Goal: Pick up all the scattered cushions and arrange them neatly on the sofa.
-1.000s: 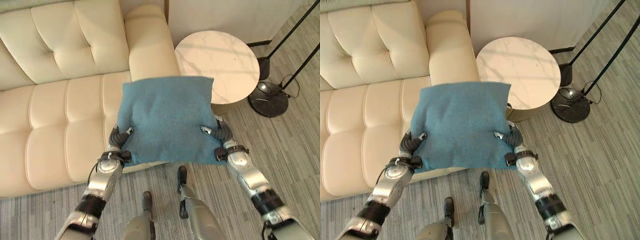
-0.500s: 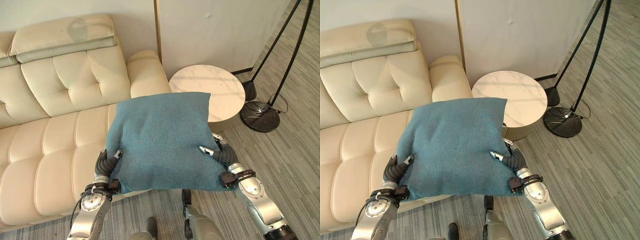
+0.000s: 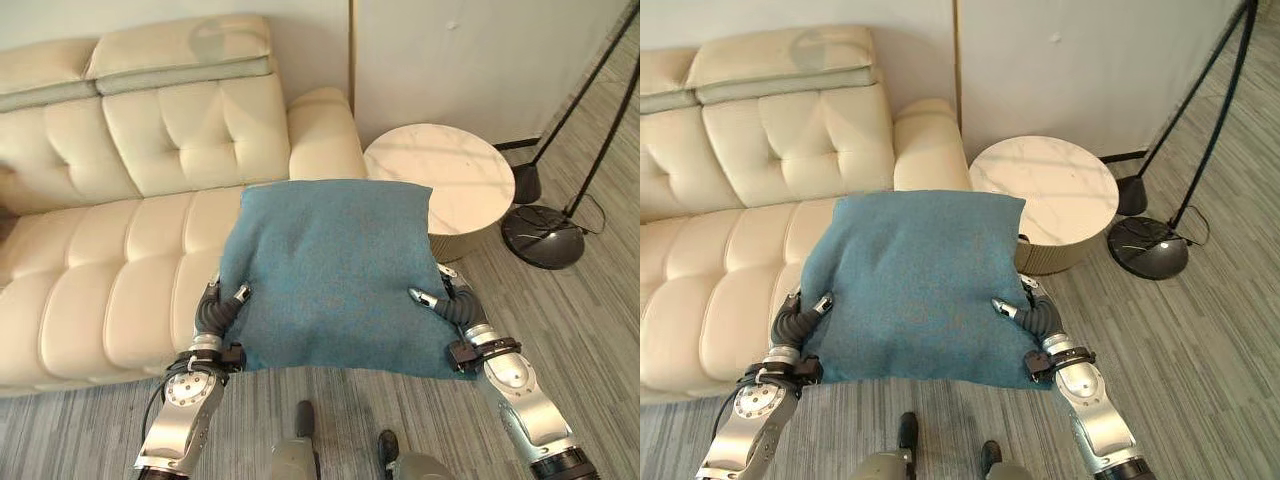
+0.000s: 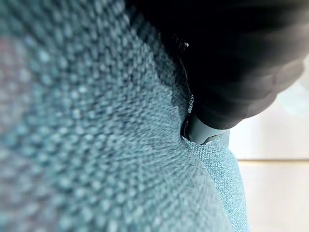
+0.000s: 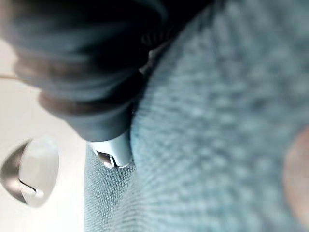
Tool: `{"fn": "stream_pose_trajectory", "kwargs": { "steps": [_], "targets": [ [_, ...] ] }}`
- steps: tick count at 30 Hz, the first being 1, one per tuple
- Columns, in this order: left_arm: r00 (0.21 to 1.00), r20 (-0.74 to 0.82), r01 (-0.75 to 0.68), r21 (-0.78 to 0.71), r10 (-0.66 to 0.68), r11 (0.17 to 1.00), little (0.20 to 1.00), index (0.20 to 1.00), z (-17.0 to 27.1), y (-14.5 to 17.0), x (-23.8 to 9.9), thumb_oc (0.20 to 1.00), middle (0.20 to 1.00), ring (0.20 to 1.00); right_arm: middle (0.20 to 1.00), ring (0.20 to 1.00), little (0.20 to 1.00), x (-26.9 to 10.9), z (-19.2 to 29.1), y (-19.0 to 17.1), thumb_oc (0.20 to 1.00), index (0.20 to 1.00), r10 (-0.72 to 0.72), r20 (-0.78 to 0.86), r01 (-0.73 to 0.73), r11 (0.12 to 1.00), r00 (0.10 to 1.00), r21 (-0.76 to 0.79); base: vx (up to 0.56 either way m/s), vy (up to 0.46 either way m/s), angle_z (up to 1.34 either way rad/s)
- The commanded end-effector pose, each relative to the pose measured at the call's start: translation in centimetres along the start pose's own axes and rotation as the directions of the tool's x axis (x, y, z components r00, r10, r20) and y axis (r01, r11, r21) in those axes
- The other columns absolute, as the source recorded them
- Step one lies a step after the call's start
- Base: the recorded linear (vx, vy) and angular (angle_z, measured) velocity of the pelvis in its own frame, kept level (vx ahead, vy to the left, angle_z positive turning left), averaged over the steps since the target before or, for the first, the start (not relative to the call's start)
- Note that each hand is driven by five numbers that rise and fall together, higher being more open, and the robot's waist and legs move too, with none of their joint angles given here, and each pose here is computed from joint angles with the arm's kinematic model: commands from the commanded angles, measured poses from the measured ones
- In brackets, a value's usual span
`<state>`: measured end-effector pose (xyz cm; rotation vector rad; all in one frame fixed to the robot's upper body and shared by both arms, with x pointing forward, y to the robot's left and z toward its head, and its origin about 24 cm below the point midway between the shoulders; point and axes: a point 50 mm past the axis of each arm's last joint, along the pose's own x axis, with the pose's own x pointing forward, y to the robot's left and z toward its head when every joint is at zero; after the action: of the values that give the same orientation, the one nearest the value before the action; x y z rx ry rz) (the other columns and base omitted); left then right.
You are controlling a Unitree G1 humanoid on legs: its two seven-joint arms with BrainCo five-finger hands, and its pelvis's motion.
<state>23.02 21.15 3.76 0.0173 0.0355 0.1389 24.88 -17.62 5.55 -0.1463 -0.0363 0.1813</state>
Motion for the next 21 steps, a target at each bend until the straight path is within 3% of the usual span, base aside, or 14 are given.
{"fn": "stream_pose_trajectory", "kwargs": {
  "steps": [1, 7, 11, 21],
  "targets": [
    [0.951, 0.293, 0.111, -0.022, -0.099, 0.994, 0.2, 0.2, 5.7, -1.8, 1.7, 0.2, 0.2, 0.2, 0.2, 0.2, 0.2, 1.3, 4.4, 0.8, 0.2, 0.2, 0.009, 0.248, -0.02, 0.999, 0.969, 0.04, -0.17, -0.006, 0.41],
    [0.957, 0.221, 0.196, -0.022, -0.186, 0.98, 0.2, 0.2, 4.1, -3.3, 1.8, 0.2, 0.2, 0.2, 0.2, 0.2, 0.2, 0.1, 3.1, -0.4, 0.2, 0.2, -0.036, 0.193, 0.03, 0.999, 0.981, 0.034, -0.03, 0.026, 0.64],
    [0.953, 0.201, 0.23, 0.014, -0.228, 0.973, 0.2, 0.2, 3.8, -3.7, 1.8, 0.2, 0.2, 0.2, 0.2, 0.2, 0.2, -0.1, 2.9, -0.7, 0.2, 0.2, -0.058, 0.187, 0.05, 0.998, 0.981, 0.05, 0.09, 0.12, 1.36],
    [0.951, 0.23, 0.195, 0.067, -0.205, 0.979, 0.2, 0.2, 4.6, -2.3, 1.7, 0.2, 0.2, 0.2, 0.2, 0.2, 0.2, 0.9, 4.3, 1.4, 0.2, 0.2, 0.026, 0.253, -0.054, 0.993, 0.967, 0.101, 0.16, 0.206, 0.12]
  ]
}}
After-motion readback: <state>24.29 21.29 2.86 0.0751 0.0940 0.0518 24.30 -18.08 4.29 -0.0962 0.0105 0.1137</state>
